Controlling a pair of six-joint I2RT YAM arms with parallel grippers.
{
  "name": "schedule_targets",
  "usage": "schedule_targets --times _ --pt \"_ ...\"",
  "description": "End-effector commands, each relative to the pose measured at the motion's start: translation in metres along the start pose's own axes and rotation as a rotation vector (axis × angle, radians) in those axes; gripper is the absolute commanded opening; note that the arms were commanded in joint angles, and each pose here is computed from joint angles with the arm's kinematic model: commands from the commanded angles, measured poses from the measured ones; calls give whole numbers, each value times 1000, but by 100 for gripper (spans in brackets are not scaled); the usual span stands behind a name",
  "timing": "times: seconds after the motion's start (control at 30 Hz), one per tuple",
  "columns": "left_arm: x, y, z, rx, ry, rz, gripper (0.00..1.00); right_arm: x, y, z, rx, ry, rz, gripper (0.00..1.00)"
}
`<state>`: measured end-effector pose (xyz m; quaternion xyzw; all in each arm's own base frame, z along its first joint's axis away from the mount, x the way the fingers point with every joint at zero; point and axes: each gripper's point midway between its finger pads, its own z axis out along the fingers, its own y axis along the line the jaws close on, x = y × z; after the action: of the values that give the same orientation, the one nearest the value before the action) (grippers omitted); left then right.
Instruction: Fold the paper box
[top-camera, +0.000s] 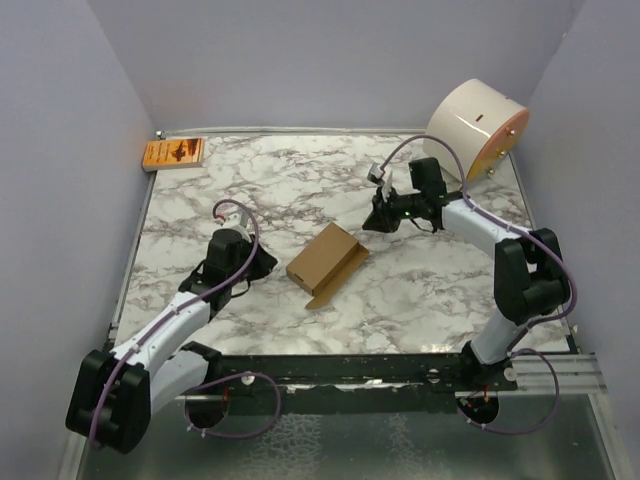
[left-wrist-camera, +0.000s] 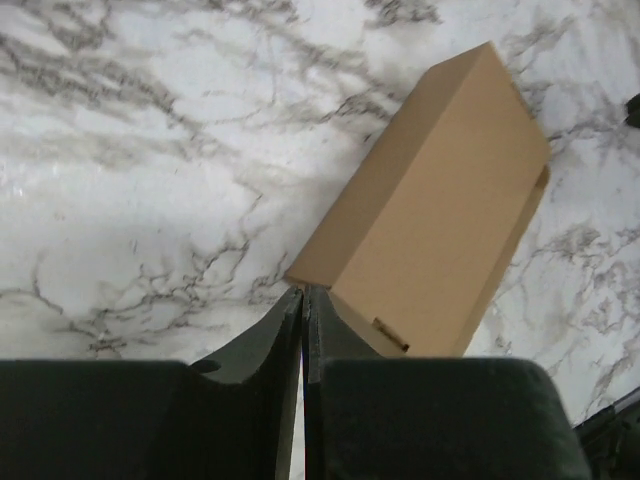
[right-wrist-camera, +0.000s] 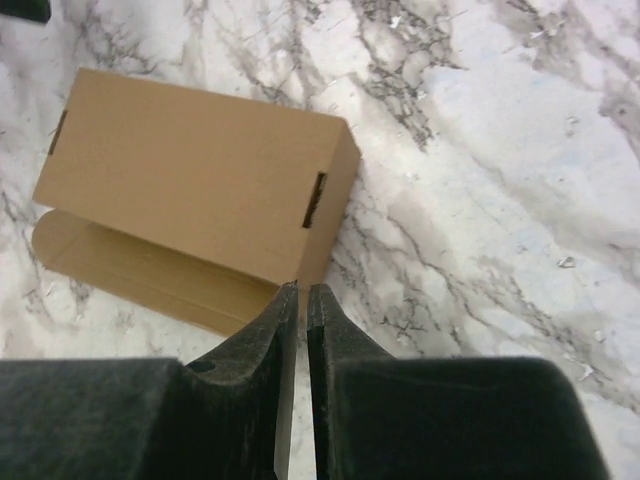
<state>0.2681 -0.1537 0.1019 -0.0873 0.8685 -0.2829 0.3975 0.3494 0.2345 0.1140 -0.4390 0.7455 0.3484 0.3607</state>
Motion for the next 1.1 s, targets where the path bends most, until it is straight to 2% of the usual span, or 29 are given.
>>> schedule_targets --times 0.0,0.27,0.57,0.8,1.07 --pt "32 26 1 -85 81 -75 6 7 -23 9 57 66 39 9" --pt "50 18 28 -20 151 -68 7 23 -32 21 41 133 51 8" --pt "44 2 64 9 194 20 8 49 -19 17 7 192 44 8" --pt "29 -8 97 13 216 110 8 52 -20 -2 81 219 7 8" --pt "16 -40 146 118 265 183 10 53 -28 -44 211 237 -37 10"
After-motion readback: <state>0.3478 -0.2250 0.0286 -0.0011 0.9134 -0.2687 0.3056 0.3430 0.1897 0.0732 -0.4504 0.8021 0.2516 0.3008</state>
